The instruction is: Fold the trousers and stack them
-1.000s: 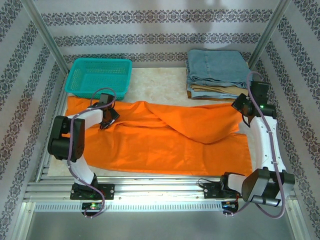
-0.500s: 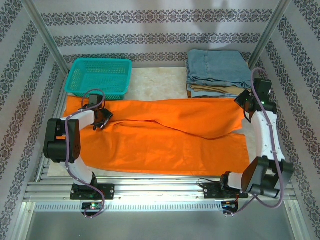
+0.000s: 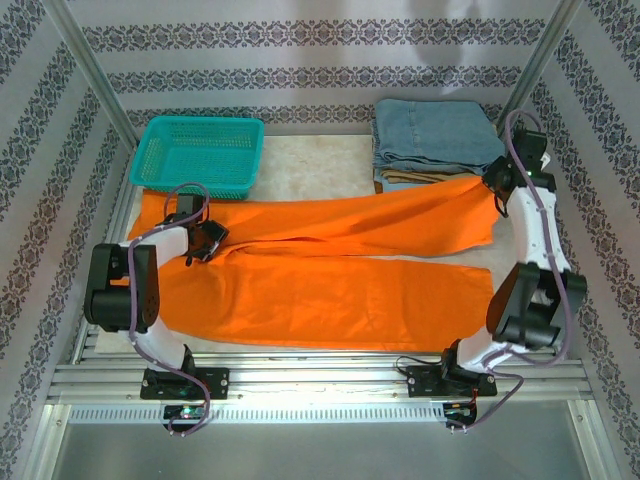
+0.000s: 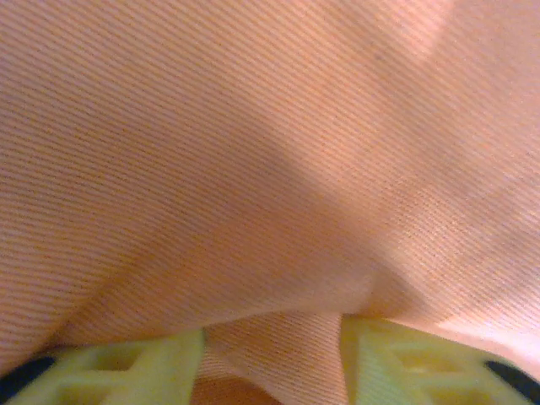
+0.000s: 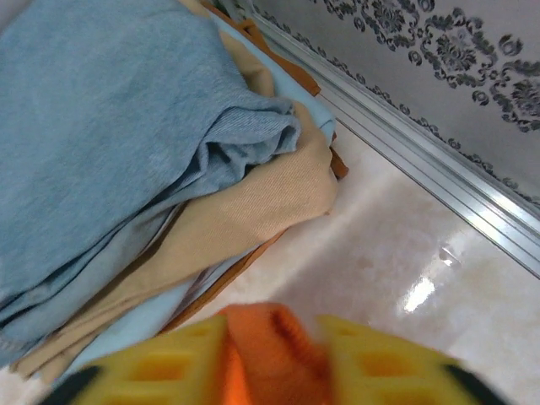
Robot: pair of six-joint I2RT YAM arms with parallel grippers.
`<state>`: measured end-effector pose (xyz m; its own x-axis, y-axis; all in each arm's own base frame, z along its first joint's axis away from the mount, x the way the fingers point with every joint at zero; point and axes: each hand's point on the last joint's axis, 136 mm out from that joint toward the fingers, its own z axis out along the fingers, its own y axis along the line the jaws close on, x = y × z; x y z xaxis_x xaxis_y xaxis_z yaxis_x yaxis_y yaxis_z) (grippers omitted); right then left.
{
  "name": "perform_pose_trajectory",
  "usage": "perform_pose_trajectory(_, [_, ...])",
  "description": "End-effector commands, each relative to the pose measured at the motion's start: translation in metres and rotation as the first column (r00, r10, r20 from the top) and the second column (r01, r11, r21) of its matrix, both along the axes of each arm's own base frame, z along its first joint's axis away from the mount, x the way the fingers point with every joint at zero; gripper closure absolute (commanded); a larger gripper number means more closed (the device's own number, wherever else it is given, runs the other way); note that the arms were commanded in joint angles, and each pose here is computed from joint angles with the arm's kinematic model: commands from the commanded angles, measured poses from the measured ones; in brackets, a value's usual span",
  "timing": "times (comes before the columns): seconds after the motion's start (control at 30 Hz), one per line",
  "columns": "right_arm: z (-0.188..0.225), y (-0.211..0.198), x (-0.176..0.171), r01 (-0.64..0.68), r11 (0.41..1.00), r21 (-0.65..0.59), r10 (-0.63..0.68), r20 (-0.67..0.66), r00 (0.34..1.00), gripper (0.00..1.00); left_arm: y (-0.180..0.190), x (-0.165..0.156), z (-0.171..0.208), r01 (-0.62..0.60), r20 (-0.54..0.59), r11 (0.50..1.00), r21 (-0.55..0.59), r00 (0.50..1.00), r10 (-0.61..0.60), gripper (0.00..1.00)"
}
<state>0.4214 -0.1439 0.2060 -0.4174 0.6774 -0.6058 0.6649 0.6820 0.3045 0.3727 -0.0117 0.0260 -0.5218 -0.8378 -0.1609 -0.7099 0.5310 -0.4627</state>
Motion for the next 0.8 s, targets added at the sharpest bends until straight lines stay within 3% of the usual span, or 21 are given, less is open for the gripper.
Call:
perform_pose_trajectory(0.0, [-0.021,-0.006,-0.01,0.03,0.999,0.019,-0.028,-0.095,0.995,0.47,0.003,-0.039,-0.02,-0.012,-0.148,1.0,-0.015,0.989,0.01,0.44])
perform_pose_trajectory(0.17, [0.004,0.015,-0.022,-0.032,0.999,-0.031,0.03,-0.051,0.998,0.39,-0.003,-0.024,0.028,0.052,-0.035,0.999,-0.011,0.998,-0.052,0.29])
perform_pose_trajectory(0.23, [0.016,0.03,-0.03,-0.072,0.996,-0.055,0.071,-0.026,0.997,0.37,-0.005,-0.02,0.049,0.069,0.02,0.998,0.0,0.997,-0.069,0.27])
perform_pose_trajectory(0.4, [0.01,0.114,-0.046,-0.268,0.962,-0.045,0.268,-0.014,0.963,0.38,-0.017,-0.024,0.075,0.117,0.079,0.992,0.046,0.989,-0.121,0.27])
perform_pose_trajectory(0.47, [-0.007,0.172,-0.049,-0.398,0.917,-0.015,0.398,-0.023,0.917,0.43,-0.025,-0.028,0.069,0.144,0.079,0.988,0.051,0.986,-0.147,0.28])
perform_pose_trajectory(0.53, [-0.028,0.236,-0.052,-0.527,0.849,0.04,0.528,-0.044,0.848,0.55,-0.033,-0.03,0.057,0.166,0.062,0.985,0.041,0.984,-0.168,0.3])
perform_pose_trajectory(0.63, [-0.064,0.325,-0.049,-0.683,0.718,0.137,0.696,-0.096,0.712,0.98,-0.039,-0.026,0.039,0.189,0.047,0.981,0.028,0.981,-0.191,0.35])
perform_pose_trajectory(0.77, [-0.117,0.383,-0.04,-0.744,0.634,0.213,0.773,-0.217,0.596,1.0,-0.043,-0.028,0.014,0.172,-0.006,0.985,-0.019,0.985,-0.172,0.47])
